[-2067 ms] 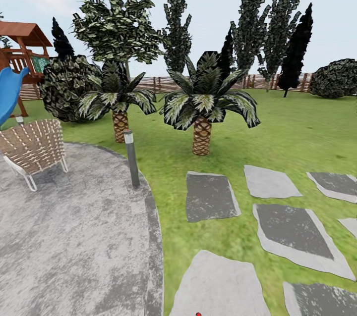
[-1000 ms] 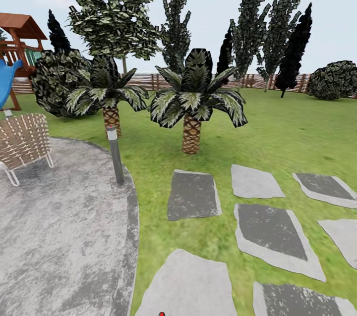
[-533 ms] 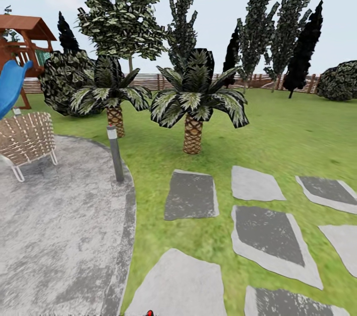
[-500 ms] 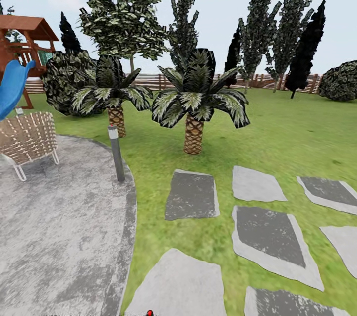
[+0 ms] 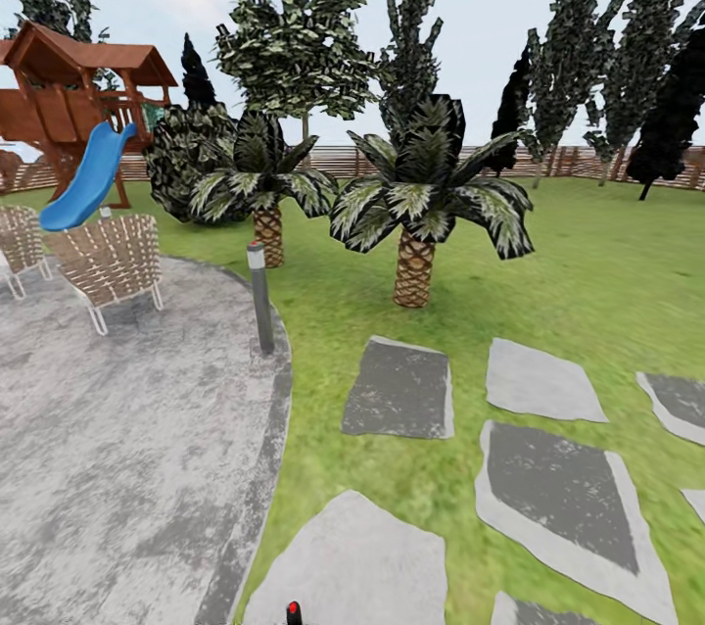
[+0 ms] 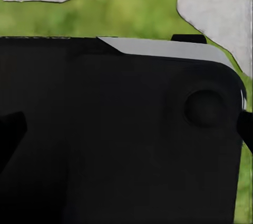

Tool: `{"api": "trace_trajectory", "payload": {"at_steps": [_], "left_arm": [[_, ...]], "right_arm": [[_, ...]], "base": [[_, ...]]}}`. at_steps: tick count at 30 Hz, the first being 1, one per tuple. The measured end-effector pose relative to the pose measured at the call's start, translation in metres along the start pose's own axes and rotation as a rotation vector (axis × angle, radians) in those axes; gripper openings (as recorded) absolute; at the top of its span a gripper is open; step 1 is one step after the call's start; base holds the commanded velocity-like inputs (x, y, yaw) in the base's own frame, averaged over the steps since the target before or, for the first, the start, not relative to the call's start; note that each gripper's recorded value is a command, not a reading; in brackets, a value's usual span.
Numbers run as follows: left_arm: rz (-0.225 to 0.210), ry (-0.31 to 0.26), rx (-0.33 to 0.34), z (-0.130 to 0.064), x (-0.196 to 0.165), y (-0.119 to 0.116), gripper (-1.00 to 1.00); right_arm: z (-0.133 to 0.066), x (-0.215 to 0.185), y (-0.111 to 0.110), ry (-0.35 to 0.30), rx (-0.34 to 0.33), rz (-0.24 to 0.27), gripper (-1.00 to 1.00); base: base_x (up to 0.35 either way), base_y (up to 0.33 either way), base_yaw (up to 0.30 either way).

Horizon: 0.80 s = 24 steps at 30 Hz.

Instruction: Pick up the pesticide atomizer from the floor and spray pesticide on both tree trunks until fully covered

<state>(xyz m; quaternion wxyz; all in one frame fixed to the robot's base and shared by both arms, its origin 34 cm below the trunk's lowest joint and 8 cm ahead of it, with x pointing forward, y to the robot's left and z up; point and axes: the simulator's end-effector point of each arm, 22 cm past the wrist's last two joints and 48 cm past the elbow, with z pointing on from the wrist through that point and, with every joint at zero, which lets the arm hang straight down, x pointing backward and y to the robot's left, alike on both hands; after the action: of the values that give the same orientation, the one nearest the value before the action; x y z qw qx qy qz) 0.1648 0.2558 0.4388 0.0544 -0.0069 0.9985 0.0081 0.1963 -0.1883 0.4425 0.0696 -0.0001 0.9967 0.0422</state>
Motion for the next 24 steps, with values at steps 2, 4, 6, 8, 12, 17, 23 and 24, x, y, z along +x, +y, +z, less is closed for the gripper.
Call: {"api": "trace_trajectory", "payload": {"at_steps": [2, 4, 6, 8, 12, 17, 23, 24], "left_arm": [[0.000, 0.000, 0.000, 0.0000, 0.0000, 0.0000, 1.00], [0.000, 0.000, 0.000, 0.0000, -0.0001, 0.0000, 1.00], [0.000, -0.001, 0.000, 0.0000, -0.0005, 0.0000, 1.00], [0.000, 0.000, 0.000, 0.0000, -0.0002, -0.0001, 1.00], [0.000, -0.001, 0.000, 0.0000, -0.0003, 0.0000, 1.00], [0.000, 0.000, 0.000, 0.0000, -0.0002, 0.0000, 1.00], [0.000, 0.000, 0.000, 0.0000, -0.0002, 0.0000, 1.00], [-0.001, 0.000, 0.000, 0.0000, -0.0002, 0.0001, 1.00]], "right_arm": [[0.0000, 0.0002, -0.0001, 0.000, 0.000, 0.001, 1.00], [0.0000, -0.0001, -0.0001, 0.000, 0.001, 0.001, 1.00], [0.0000, -0.0002, -0.0001, 0.000, 0.001, 0.001, 1.00], [0.0000, 0.0006, -0.0003, 0.002, 0.001, 0.000, 1.00], [0.0000, 0.0005, -0.0004, 0.002, 0.002, 0.001, 1.00], [0.0000, 0.0003, -0.0006, 0.001, 0.003, 0.004, 1.00], [0.0000, 0.0000, -0.0006, -0.001, 0.003, 0.006, 1.00], [0.0000, -0.0001, -0.0006, -0.001, 0.003, 0.006, 1.00]], "base": [[0.000, -0.273, 0.279], [0.000, -0.273, 0.279], [0.000, -0.273, 0.279], [0.000, -0.273, 0.279], [0.000, -0.273, 0.279], [0.000, -0.273, 0.279], [0.000, -0.273, 0.279], [0.000, -0.273, 0.279]]}}
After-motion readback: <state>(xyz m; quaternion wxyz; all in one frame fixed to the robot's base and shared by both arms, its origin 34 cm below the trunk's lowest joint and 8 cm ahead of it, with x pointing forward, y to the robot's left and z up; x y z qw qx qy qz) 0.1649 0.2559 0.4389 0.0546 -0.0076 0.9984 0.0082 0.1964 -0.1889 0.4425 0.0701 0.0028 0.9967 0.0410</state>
